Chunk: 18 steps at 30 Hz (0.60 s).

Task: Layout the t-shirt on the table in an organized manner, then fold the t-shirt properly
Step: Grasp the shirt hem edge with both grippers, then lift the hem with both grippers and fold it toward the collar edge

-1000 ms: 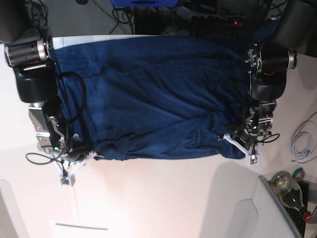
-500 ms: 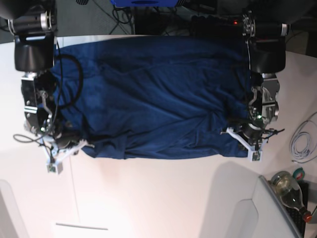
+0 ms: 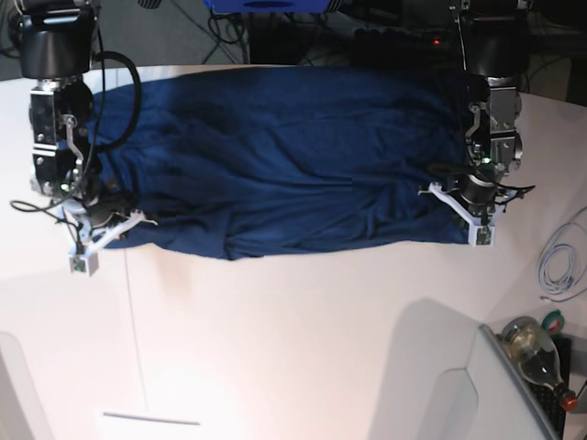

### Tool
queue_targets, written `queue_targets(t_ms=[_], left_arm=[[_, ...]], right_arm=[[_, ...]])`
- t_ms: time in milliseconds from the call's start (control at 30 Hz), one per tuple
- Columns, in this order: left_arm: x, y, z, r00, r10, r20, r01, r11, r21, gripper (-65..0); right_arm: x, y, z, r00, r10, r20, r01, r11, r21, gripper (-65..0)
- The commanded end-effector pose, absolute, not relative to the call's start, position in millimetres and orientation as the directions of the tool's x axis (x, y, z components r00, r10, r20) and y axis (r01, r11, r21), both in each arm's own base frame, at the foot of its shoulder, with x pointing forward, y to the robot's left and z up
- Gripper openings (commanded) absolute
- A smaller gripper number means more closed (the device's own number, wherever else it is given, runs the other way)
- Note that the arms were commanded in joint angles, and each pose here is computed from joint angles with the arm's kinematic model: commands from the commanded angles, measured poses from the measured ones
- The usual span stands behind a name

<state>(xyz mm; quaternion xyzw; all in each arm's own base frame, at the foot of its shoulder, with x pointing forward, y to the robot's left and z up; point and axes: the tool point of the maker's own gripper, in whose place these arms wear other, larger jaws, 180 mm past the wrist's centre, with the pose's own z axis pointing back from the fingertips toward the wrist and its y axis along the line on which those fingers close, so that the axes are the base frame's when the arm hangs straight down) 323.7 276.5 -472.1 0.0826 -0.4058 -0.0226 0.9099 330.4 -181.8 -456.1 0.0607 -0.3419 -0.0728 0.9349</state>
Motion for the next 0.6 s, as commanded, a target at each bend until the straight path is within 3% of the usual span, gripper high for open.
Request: queue_targets(t_ms=[0,167,233,367,567], left_arm=[[333.2,280.1,-463.0,0.643,-0.122,0.756,-0.026,0.983,0.180,-65.0],[327.6,277.1,-473.0,0.665,-0.122,0.737,-0.014,0.984,0.176,-65.0],[323.9,276.3,-475.8,0.670,-0.121,0.732,-0.013,0.985,0.175,-65.0],[319.6,276.5,-477.5,0.674,-0.122,0.729,-0.012,0.984,0.176,-65.0],[319.0,280.3,-476.8,0.675,-0.117,0.728,-0.022,0.984,0.178,-49.9]], right_arm=[[346.4,-186.6,-438.5,0.714,-0.178,0.678,0.090,0.982,0.163,-62.6],[343.4,-179.3,-430.7,0.749,-0.165,0.642,0.072,0.983,0.170,-39.8],[347.4,-174.9,-418.3,0.731,-0.154,0.665,0.054,0.984,0.170,-33.8],[354.2,-168.3,-404.4,0.705,-0.140,0.695,0.026,0.985,0.172,-32.3],[375.8,-136.6,-415.3,0.741,-0.084,0.666,-0.047,0.983,0.177,-32.1]])
